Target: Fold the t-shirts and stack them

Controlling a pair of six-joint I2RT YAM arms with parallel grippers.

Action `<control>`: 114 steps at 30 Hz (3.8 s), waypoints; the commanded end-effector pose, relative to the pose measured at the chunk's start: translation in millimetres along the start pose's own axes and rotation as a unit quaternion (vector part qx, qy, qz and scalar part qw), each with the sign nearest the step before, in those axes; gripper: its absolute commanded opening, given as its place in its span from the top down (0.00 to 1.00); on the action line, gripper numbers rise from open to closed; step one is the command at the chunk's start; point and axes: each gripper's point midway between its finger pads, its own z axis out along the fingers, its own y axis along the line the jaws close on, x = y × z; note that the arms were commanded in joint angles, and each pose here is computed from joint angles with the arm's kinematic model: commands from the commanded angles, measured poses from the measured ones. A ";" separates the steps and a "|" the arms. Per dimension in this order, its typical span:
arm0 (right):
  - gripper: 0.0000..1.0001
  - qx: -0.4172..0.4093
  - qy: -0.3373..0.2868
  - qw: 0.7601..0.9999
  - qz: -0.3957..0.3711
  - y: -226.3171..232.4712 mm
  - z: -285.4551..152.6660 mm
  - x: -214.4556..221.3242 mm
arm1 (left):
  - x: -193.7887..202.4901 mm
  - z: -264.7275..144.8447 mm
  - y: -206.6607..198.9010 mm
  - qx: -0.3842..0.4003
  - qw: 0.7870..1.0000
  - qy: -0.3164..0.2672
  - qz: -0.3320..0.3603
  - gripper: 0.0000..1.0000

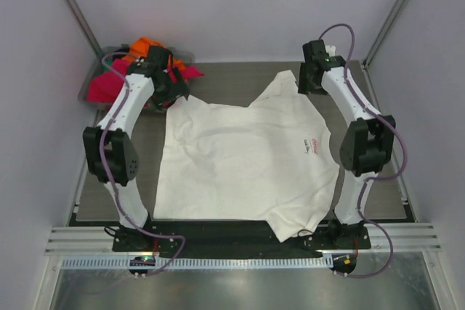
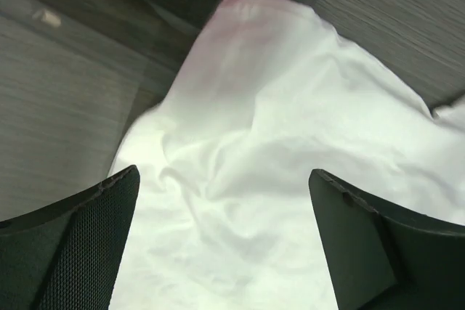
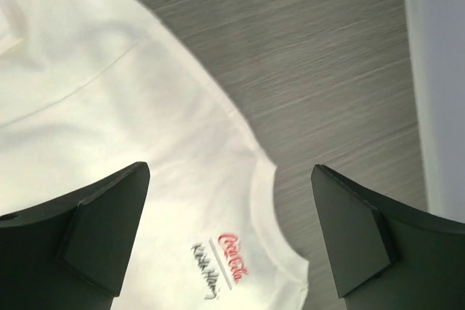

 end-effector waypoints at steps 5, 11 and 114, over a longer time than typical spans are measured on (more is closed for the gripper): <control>0.00 -0.170 -0.023 0.979 0.107 21.2 -75.6 29.9 | 25.1 -85.3 8.2 0.083 0.992 -0.091 0.005 0.00; 0.00 -0.270 0.060 0.954 0.116 77.2 -51.1 69.6 | 93.3 -58.9 29.5 0.091 0.994 -0.053 0.018 0.02; 0.99 -0.129 0.069 0.966 0.213 -52.9 -182.1 278.2 | 207.8 8.6 45.1 0.064 0.998 0.015 -0.016 0.05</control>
